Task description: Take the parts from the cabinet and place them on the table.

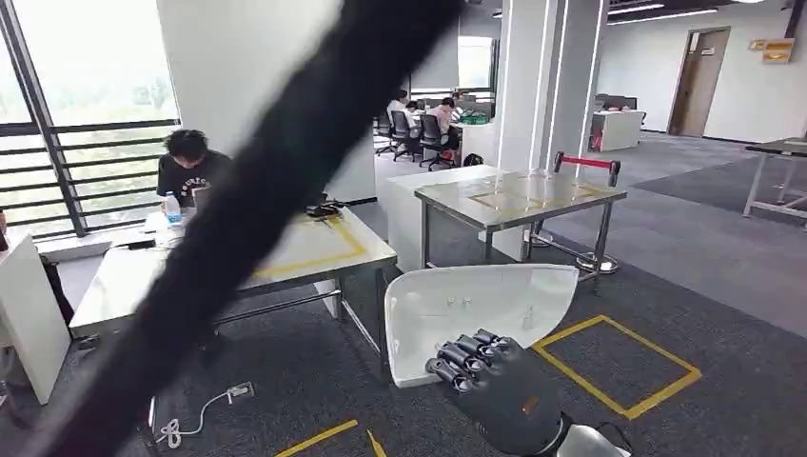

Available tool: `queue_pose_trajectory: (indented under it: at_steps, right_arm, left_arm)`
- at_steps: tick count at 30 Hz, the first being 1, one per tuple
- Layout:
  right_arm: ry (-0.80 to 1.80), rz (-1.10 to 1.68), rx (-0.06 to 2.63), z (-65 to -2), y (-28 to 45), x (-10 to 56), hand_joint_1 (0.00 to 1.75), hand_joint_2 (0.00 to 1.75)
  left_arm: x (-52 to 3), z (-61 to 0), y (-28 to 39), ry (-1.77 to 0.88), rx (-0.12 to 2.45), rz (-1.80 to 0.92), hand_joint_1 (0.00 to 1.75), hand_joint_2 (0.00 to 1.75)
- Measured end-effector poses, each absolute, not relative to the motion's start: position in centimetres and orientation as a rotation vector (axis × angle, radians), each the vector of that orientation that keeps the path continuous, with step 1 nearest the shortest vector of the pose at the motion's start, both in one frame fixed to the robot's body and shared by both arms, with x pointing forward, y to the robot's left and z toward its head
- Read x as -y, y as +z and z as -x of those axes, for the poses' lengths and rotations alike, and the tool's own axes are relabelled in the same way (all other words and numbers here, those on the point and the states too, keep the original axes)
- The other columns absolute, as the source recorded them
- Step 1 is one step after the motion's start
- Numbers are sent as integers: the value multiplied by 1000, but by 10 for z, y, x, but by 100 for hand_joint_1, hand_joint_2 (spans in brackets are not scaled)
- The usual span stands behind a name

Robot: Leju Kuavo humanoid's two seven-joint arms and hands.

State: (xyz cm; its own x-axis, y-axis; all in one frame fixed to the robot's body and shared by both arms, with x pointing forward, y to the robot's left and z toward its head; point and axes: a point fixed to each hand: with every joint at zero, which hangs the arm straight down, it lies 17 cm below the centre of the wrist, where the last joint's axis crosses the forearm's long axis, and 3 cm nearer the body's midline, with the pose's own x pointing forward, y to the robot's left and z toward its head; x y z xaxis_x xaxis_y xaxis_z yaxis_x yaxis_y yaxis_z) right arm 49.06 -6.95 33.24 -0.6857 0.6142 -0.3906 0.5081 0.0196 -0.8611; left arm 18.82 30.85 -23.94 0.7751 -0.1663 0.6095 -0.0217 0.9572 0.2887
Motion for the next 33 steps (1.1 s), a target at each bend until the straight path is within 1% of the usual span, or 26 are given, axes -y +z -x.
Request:
queue_pose_trajectory:
  at_steps: [11,19,33]
  right_arm:
    - [1779,1193,2149,-491,320,75,161,175]
    - [1768,1235,2144,-496,325,78,161,175]
    - [1758,1244,2130,-501,324,81,161,175]
  left_arm:
    - [-308,-188,-240,-79,680,-287,0,175]
    - [-305,-186,-240,-86,676,-281,0,175]
    - [-295,-190,-240,-80,683,-212,0,175]
